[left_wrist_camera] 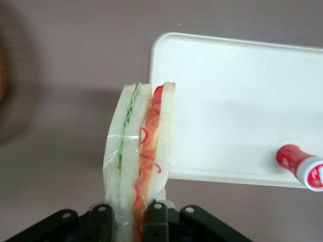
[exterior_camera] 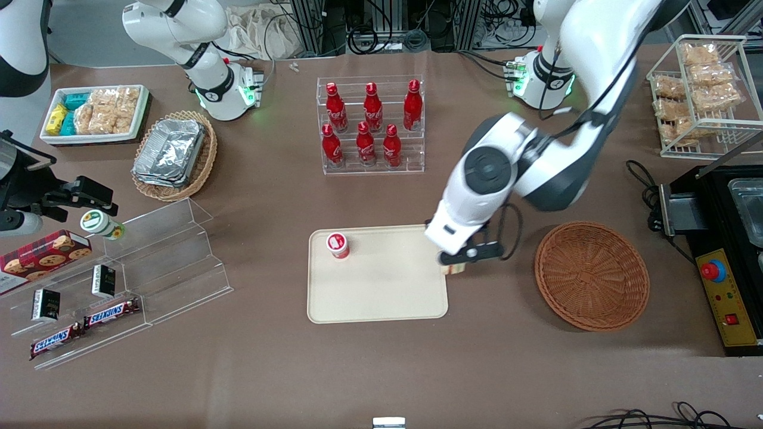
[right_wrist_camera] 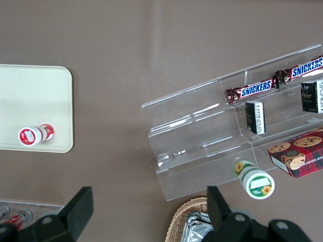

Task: Place sandwich from basket to tray
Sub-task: 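Lower the sandwich onto the tray beside the red can and release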

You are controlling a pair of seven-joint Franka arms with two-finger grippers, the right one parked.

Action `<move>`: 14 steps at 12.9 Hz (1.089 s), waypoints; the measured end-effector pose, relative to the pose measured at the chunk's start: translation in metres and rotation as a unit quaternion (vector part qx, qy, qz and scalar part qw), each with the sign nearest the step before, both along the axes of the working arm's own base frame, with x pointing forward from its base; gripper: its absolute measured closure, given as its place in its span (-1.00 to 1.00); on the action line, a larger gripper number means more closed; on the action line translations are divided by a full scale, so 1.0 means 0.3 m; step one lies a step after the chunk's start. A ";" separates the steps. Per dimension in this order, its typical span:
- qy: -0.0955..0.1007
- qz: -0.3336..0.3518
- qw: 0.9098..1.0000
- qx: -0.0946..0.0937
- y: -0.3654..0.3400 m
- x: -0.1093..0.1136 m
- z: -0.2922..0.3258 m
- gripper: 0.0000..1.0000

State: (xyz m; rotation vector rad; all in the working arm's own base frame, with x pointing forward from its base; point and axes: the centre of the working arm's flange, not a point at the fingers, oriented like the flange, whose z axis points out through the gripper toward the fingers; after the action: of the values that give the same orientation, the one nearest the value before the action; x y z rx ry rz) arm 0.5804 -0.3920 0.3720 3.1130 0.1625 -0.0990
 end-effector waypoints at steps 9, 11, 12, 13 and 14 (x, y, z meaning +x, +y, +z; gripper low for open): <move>-0.022 -0.063 0.998 0.007 -0.124 0.006 -0.478 0.46; -0.030 -0.064 0.997 0.007 -0.125 0.019 -0.461 0.04; -0.036 -0.065 0.997 0.009 -0.122 0.027 -0.451 -0.18; -0.040 -0.065 0.997 0.011 -0.118 0.036 -0.438 -0.40; -0.043 -0.063 0.997 0.013 -0.111 0.045 -0.415 -0.58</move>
State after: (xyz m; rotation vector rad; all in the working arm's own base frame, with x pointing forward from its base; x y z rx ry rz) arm 0.5940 -0.4254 0.2476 3.1430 -0.0342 0.0358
